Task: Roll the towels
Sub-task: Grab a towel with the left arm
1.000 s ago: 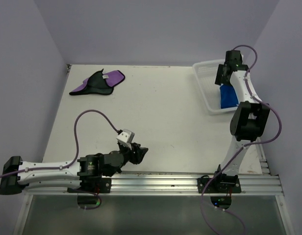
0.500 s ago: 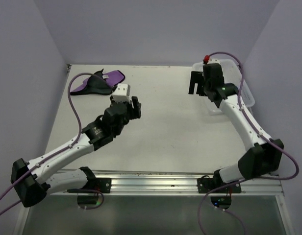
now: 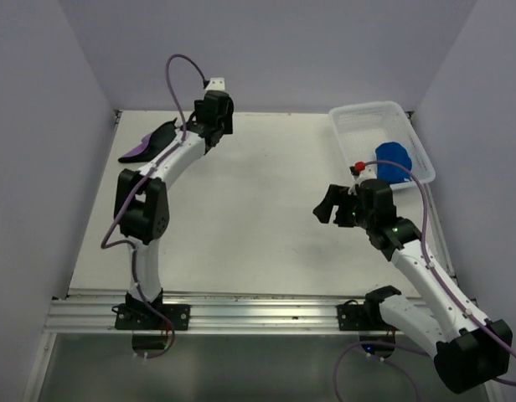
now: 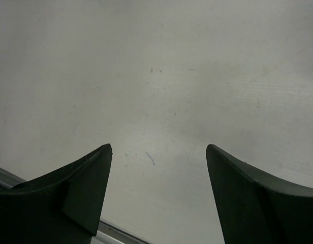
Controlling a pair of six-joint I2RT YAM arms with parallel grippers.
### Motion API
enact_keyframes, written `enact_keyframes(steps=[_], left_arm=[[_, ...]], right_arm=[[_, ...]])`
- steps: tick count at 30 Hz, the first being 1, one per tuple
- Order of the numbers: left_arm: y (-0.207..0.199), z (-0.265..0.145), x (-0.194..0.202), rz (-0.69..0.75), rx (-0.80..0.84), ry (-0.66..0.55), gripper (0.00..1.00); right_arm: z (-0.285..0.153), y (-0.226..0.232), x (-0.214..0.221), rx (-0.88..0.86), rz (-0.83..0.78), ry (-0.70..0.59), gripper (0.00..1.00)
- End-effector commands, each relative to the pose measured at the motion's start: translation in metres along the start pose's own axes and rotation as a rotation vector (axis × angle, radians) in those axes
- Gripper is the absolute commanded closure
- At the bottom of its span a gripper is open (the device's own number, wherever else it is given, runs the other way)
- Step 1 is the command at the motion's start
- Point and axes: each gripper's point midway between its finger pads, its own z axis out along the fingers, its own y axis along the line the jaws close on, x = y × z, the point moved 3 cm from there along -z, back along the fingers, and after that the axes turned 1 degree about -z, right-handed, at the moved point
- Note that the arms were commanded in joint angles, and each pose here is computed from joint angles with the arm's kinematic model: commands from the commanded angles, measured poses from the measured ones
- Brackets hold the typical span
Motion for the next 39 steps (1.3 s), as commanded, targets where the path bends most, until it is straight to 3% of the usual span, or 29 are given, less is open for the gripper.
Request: enact_keyframes(steps=[1,2,8,16,23,25,32,33,34,36,37,39], left_arm=[[0.028,0.026,0.005,0.093,-0.104,0.089,0.37],[0.031,0.031,-0.006,0.075,-0.115,0.074,0.37],[0.066,0.069,0.015,0.043,-0.221,0.146,0.36],[0.108,0.091,0.039,0.018,-0.294,0.211,0.36],[0.12,0.107,0.074,0.026,-0.306,0.265,0.37],[0.123,0.11,0.085,0.026,-0.307,0.288,0.42],[0.126,0.114,0.098,0.024,-0.311,0.299,0.46],[0.127,0.116,0.1,0.022,-0.31,0.301,0.49],[0.127,0.116,0.1,0.022,-0.306,0.304,0.6],[0.127,0.114,0.099,0.017,-0.302,0.305,0.73],[0.126,0.112,0.099,0.014,-0.3,0.306,0.85],[0.126,0.104,0.083,-0.012,-0.291,0.27,0.95]], right_arm=[[0.004,0.014,0.021,-0.138,0.035,0.035,0.22],[0.006,0.011,0.027,-0.136,0.032,0.047,0.22],[0.021,0.008,0.055,-0.171,0.044,0.147,0.21],[0.02,0.011,0.054,-0.19,0.04,0.138,0.2],[0.026,0.008,0.058,-0.179,0.042,0.169,0.2],[0.027,0.006,0.058,-0.17,0.042,0.166,0.2],[0.028,0.003,0.059,-0.149,0.039,0.171,0.2],[0.028,0.003,0.059,-0.148,0.039,0.172,0.2],[0.028,0.003,0.059,-0.144,0.037,0.17,0.2],[0.027,0.002,0.06,-0.142,0.038,0.172,0.2],[0.026,0.002,0.059,-0.139,0.038,0.167,0.2],[0.025,0.002,0.059,-0.138,0.038,0.17,0.2]])
